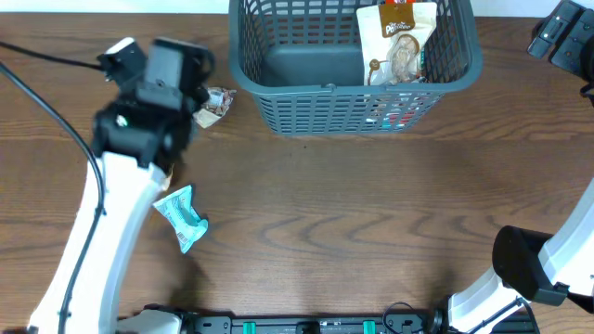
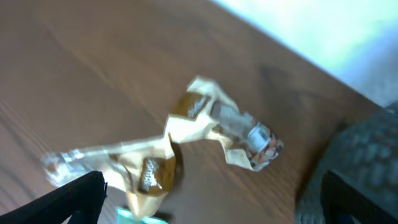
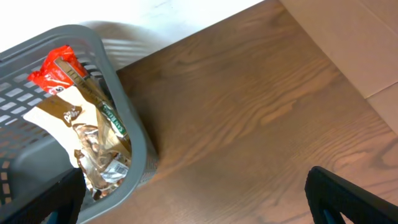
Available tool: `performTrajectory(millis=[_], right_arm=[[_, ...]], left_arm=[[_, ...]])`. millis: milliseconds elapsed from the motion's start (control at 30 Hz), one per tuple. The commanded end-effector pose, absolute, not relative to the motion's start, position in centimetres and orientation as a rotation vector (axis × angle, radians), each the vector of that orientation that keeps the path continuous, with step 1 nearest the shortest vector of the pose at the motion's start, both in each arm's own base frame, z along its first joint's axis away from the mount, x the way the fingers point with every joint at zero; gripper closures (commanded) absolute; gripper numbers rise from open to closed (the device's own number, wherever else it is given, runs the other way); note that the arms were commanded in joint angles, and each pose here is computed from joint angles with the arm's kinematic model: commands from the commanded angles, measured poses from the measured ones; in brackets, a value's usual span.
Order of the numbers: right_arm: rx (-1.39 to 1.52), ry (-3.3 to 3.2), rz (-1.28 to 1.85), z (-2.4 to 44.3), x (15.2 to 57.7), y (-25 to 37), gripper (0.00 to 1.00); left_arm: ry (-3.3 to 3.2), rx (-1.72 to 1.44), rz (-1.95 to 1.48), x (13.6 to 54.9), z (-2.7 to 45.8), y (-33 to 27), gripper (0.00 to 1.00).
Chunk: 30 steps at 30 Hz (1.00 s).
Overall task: Pack container
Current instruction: 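Raise the right arm away and reach the left gripper to the left PanTree bag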
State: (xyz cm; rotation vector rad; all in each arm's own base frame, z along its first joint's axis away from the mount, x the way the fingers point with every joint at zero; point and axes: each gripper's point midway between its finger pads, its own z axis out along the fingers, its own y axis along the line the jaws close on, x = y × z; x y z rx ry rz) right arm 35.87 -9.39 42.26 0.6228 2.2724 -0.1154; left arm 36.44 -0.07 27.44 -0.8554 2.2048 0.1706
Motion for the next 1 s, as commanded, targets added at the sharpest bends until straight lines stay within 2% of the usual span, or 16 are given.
performTrajectory(millis=[0, 200, 500, 767, 967], right_arm=[[0.647, 2.276, -0.104, 42.0, 35.9, -9.5, 0.01], [0.647, 2.277, -0.103, 42.0, 35.9, -9.5, 0.01], [0.624, 2.286, -0.045, 41.9, 36.1, -8.7, 0.01], [0.624, 2.287, -0.043, 41.9, 36.2, -8.6, 0.01], [0.625, 2.287, -0.042, 41.9, 36.2, -8.6, 0.01]], left_arm=[[2.224, -1.129, -0.114, 37.1, 25.7, 0.3, 0.01], [2.113, -1.567, -0.215, 36.7, 23.0, 3.8, 0.01], [2.212, -1.606, -0.365, 36.6, 21.9, 1.5, 0.01], [1.999, -1.790, -0.539, 40.5, 21.7, 1.0, 0.01], [2.048, -1.930, -0.590, 43.1, 16.4, -0.5, 0.01]])
